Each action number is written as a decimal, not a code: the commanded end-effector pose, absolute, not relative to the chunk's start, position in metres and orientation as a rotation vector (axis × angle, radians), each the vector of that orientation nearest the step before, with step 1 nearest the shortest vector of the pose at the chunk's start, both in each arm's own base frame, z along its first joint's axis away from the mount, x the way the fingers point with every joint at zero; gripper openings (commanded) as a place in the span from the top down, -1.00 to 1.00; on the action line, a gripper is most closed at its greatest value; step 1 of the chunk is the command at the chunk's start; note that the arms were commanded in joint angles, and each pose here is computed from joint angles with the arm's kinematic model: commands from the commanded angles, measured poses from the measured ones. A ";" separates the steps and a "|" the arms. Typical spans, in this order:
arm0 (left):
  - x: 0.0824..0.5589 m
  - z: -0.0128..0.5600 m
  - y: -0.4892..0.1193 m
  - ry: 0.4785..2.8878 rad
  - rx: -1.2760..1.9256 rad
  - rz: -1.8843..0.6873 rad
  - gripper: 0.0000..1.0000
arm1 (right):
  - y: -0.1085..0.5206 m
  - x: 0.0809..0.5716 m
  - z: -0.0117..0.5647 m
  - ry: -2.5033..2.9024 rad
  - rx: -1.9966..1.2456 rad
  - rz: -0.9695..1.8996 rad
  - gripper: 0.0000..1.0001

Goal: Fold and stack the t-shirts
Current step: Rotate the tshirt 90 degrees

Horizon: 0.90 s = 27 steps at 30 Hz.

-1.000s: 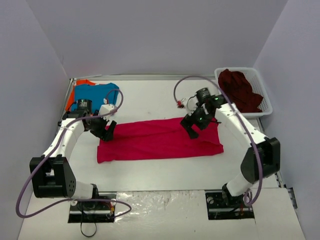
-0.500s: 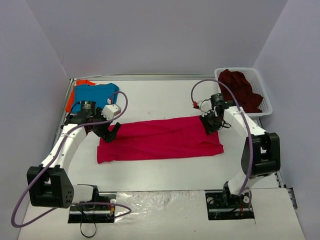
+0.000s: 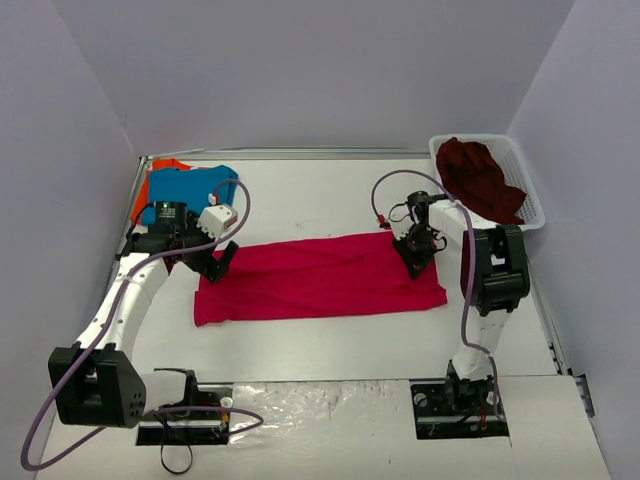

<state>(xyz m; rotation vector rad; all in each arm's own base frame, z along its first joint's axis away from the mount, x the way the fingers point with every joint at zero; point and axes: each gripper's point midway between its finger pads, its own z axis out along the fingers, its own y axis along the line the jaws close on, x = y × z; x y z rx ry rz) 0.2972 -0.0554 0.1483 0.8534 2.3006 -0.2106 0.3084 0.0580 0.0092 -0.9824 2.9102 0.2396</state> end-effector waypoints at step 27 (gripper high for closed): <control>0.325 0.167 -0.008 2.354 0.583 -0.050 -0.89 | 0.155 0.646 0.036 2.191 -0.734 -0.101 1.00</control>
